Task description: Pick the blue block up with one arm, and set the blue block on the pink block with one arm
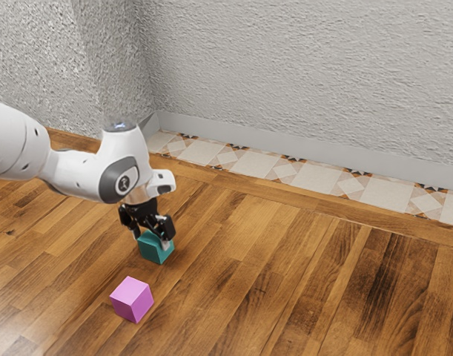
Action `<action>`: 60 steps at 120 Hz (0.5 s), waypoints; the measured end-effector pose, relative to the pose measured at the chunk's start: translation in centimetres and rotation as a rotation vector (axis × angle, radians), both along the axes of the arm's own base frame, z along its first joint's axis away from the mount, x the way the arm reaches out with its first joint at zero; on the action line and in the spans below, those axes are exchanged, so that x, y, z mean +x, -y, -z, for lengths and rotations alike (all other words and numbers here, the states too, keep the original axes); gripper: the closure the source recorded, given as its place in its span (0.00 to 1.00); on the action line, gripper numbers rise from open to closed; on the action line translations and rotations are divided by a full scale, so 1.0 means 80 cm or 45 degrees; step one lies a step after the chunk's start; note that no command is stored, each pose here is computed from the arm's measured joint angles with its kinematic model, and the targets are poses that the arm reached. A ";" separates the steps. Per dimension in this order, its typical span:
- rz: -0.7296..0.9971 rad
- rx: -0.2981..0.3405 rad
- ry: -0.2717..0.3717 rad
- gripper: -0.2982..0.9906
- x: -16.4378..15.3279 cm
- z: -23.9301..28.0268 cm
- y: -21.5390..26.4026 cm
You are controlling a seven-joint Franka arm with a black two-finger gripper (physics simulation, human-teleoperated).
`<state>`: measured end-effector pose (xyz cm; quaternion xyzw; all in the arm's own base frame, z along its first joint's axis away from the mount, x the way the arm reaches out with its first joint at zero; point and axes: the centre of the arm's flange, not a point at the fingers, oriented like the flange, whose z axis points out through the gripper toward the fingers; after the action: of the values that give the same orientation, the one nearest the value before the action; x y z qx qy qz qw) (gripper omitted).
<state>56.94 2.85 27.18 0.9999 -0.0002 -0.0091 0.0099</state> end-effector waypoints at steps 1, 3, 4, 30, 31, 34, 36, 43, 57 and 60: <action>0.001 0.000 0.001 0.25 0.001 0.000 0.000; 0.004 0.000 0.004 0.26 0.002 0.001 0.001; 0.005 0.000 0.006 0.26 0.003 0.000 0.001; 0.010 -0.013 0.021 0.42 0.010 0.003 0.002; 0.010 -0.014 0.021 0.42 0.010 0.003 0.002; 0.009 -0.016 0.019 0.43 0.010 0.004 0.002; 0.009 -0.017 0.019 0.43 0.010 0.005 0.002; 0.009 -0.018 0.017 0.45 0.010 0.006 0.002; 0.005 -0.010 0.016 0.48 0.016 -0.005 -0.005; 0.009 -0.001 0.022 0.49 0.021 -0.015 -0.007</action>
<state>58.61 3.40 28.41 0.9999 -0.0037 -0.0006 0.0104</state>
